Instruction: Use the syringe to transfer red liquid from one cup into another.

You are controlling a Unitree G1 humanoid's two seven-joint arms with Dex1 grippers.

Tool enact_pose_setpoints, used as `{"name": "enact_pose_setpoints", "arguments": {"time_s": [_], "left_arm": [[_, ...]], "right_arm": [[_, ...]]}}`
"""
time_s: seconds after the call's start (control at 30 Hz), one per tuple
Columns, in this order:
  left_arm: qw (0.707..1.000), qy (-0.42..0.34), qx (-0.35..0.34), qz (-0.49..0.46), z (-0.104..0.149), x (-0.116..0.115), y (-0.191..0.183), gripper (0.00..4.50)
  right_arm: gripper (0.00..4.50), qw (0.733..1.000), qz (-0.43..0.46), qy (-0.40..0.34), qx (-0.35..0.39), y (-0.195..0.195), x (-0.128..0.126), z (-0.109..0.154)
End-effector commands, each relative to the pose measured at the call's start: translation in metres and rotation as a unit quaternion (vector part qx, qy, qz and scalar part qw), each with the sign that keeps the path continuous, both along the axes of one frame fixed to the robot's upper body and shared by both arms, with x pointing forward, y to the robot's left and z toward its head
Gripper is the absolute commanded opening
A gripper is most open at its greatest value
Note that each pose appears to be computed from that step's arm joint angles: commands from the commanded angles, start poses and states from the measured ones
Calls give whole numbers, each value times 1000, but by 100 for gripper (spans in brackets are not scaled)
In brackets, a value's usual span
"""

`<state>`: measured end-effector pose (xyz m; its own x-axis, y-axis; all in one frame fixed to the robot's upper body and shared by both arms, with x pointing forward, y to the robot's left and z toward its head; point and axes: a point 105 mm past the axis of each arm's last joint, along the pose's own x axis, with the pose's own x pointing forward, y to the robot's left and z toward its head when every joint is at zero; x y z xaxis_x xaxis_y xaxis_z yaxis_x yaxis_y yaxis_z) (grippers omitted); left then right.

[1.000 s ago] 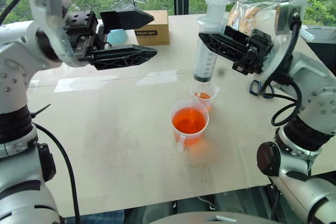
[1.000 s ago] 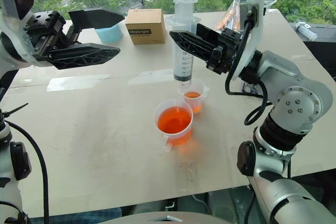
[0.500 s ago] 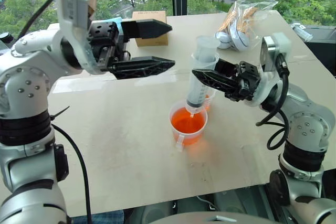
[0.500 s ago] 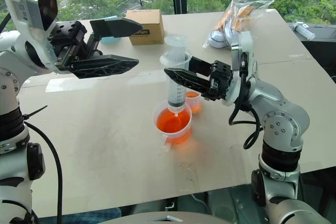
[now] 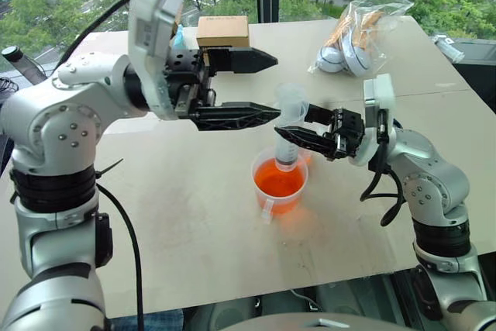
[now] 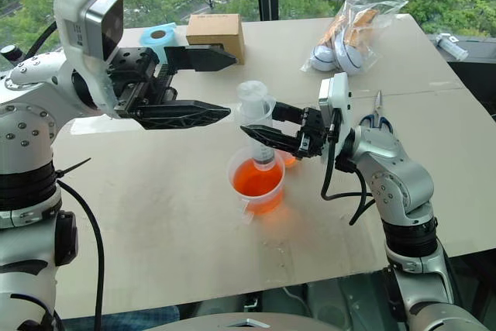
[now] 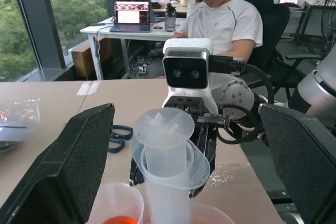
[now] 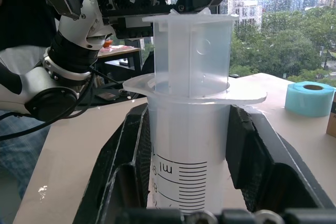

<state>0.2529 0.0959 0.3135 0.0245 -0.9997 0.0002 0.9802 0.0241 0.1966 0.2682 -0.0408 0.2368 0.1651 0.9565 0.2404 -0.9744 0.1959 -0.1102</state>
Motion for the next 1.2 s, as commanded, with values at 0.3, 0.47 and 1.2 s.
{"name": "enact_pose_setpoints", "arguments": {"time_s": [0.3, 0.47, 1.2], "left_arm": [[1000, -15, 9, -21, -2, -2, -12, 450], [1000, -16, 9, -20, -4, 2, -15, 450], [999, 8, 32, -15, -26, 6, -18, 450]], "right_arm": [[155, 999, 7, -34, 11, 2, -7, 14], [155, 999, 7, -32, 15, 2, -9, 14], [155, 999, 15, -30, -6, 1, -16, -2]]}}
